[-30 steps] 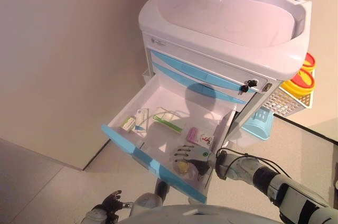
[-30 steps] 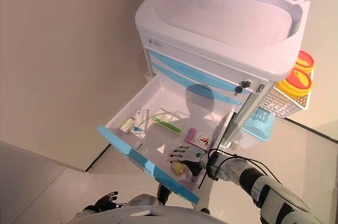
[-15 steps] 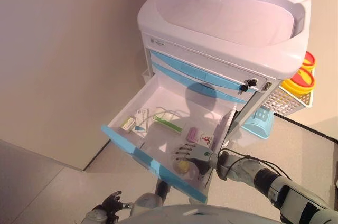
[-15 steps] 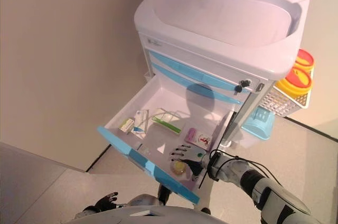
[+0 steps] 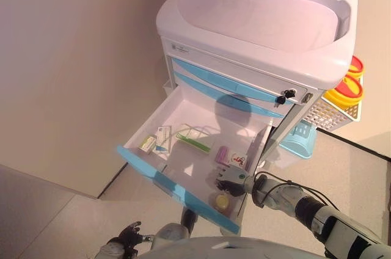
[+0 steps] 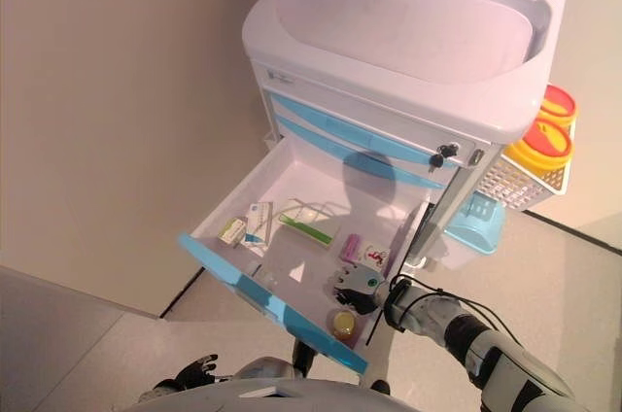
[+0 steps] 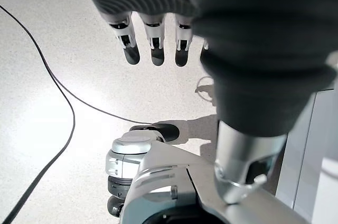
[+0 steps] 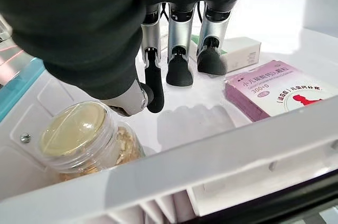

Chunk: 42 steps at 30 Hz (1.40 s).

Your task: Open the drawer and pick up the medicine

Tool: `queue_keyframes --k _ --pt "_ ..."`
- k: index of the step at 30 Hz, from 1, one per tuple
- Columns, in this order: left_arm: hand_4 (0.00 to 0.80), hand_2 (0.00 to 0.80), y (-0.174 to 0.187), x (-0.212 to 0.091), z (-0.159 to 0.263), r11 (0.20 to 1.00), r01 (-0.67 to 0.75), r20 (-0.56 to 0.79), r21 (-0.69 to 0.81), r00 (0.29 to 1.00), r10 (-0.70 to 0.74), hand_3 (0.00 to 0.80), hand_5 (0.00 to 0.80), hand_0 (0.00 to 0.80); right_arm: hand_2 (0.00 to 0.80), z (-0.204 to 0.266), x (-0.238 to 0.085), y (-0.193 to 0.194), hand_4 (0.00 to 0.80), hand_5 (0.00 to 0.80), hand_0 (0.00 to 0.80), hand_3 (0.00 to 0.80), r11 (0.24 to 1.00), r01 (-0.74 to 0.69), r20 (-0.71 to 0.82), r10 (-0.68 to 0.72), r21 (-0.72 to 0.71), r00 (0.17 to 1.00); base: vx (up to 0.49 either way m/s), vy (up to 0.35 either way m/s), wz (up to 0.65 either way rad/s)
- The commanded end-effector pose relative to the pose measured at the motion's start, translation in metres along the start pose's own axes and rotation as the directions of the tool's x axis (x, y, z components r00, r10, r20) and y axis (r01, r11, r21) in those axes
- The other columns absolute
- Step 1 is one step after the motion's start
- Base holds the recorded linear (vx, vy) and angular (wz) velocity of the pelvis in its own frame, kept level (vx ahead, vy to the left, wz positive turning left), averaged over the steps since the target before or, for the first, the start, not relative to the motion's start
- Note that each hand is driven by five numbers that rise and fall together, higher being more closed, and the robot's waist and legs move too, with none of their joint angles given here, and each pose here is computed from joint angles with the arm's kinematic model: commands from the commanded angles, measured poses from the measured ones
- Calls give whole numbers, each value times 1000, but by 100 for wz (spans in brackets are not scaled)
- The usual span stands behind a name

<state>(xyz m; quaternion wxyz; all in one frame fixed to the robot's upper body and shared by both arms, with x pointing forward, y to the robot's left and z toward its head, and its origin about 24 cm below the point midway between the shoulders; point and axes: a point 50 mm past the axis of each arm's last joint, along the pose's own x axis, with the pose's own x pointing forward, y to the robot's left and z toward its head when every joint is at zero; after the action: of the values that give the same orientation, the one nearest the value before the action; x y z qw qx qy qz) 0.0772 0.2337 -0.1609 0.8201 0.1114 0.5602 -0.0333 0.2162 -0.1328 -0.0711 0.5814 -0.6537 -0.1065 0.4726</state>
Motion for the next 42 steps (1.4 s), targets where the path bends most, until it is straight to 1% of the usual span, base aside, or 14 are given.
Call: queue_keyframes --k 1,6,7,8,9,10,12,13,15,19,21,34,38,42 --pt "0 0 -23 5 8 994 83 -4 64 997 -83 0 0 0 800 5 8 -20 800 800 800 800 996 87 35 -88 27 995 0 0 0" --pt "0 0 -22 5 9 995 82 -7 64 997 -82 0 0 0 800 5 8 -19 800 800 800 800 997 71 35 -71 23 997 0 0 0" --pt "0 0 -22 5 9 995 81 -7 65 997 -81 0 0 0 706 4 8 -19 706 706 706 706 997 69 33 -70 20 997 0 0 0" --pt "0 0 -22 5 9 995 81 -6 66 997 -80 0 0 0 427 3 7 -19 427 427 427 427 998 68 32 -69 16 997 0 0 0" --pt "0 0 -22 5 9 995 80 -6 66 997 -80 0 0 0 82 2 7 -19 82 82 82 82 998 68 30 -68 9 997 0 0 0" --pt "0 0 -21 5 9 995 80 -5 65 997 -79 0 0 0 0 2 6 -19 0 0 0 0 998 65 28 -65 1 998 0 0 0" --pt "0 0 -21 5 9 995 80 -5 65 997 -80 0 0 0 0 2 6 -19 0 0 0 0 998 65 28 -65 1 998 0 0 0" --pt "0 0 -22 6 10 995 80 -5 65 997 -80 0 0 0 0 2 6 -17 0 0 0 0 998 52 36 -51 -28 998 0 0 0" --pt "0 0 -23 6 12 995 79 -4 68 997 -79 0 0 0 0 7 6 -13 0 0 0 0 995 29 92 -20 -93 996 0 0 0" --pt "0 0 -23 6 13 994 81 -4 78 997 -81 0 0 0 0 14 4 -8 0 0 0 0 989 -1 180 28 -150 983 0 0 0" --pt "0 0 -22 6 12 993 81 -5 83 997 -81 0 0 0 0 16 4 -6 0 0 0 0 988 -7 208 40 -155 977 7 -7 5" --pt "0 0 -23 5 6 990 88 -11 110 996 -87 0 0 0 0 31 2 0 0 0 0 0 996 -4 305 32 -92 952 4 -3 4" --pt "0 0 -22 5 6 990 89 -7 108 996 -88 0 0 0 0 31 2 3 0 0 0 0 996 -19 298 44 -87 953 0 0 0" --pt "0 0 -23 4 6 990 88 -6 108 996 -88 0 0 0 0 28 3 3 0 0 0 0 997 -55 246 69 -63 967 0 0 0"
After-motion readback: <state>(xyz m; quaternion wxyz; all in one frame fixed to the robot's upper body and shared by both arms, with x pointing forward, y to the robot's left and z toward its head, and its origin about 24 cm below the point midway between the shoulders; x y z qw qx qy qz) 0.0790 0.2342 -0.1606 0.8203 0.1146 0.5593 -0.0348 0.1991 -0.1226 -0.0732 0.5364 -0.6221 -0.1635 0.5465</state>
